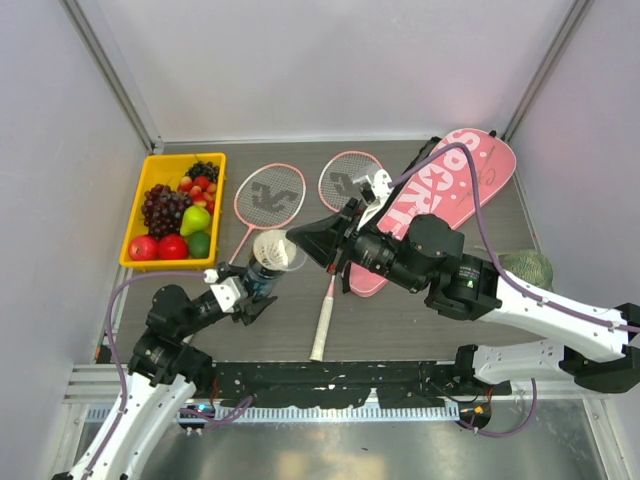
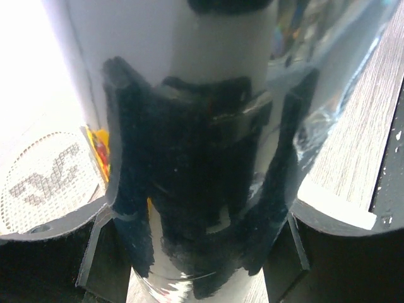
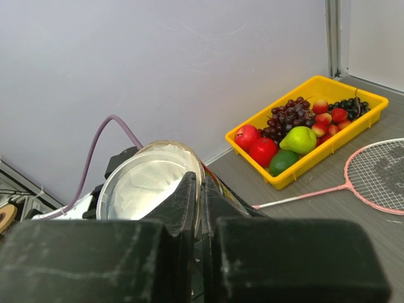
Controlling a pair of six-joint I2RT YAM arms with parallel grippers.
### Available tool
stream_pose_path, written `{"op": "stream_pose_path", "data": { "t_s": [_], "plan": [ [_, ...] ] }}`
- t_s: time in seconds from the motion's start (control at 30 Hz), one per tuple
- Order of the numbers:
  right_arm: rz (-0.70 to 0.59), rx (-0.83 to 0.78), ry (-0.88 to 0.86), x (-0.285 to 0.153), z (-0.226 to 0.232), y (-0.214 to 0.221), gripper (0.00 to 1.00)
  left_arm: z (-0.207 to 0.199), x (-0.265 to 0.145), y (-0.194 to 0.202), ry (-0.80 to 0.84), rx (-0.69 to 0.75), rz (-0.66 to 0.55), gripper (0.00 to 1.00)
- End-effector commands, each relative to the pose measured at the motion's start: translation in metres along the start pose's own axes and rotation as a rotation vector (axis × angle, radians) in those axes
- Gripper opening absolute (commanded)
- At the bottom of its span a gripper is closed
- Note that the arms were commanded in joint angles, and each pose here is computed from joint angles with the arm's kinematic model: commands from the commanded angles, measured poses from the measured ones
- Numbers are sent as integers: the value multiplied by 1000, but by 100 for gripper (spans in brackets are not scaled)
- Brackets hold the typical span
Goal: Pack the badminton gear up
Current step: Close the lid on the shuttle tube.
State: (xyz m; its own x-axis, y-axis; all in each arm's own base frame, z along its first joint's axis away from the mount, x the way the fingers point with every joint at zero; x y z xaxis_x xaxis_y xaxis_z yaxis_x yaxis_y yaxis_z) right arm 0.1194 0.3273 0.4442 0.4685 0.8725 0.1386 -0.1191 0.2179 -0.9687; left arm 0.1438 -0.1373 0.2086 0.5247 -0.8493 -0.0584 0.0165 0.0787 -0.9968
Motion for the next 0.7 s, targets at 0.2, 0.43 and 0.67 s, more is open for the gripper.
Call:
{"op": "stream_pose_path", "data": {
  "t_s": [0.2, 0.43, 0.67],
  "plan": [
    [78, -146, 66, -17, -14, -6, 5, 1, -4, -35, 7, 168, -96, 0],
    [47, -165, 82, -23, -16, -20, 5, 2, -4, -34, 6, 169, -85, 0],
    [33, -126, 47, -7, -10, -6, 5, 1, -2, -34, 13, 155, -86, 0]
  ]
}}
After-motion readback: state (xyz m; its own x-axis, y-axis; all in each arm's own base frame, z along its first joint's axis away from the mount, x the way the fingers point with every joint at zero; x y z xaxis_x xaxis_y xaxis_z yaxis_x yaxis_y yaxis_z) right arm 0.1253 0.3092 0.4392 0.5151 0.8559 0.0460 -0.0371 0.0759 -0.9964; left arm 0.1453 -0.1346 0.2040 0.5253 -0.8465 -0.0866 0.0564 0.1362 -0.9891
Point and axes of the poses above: each gripper's point midway between its finger pads, its own x axis out along the fingers, its own z axis along the line the jaws close on, y = z × x, the point moved 4 cm from there along -x, back along the fingers, and after that the axes turned 10 degrees about -x, right-handed, at the moved point
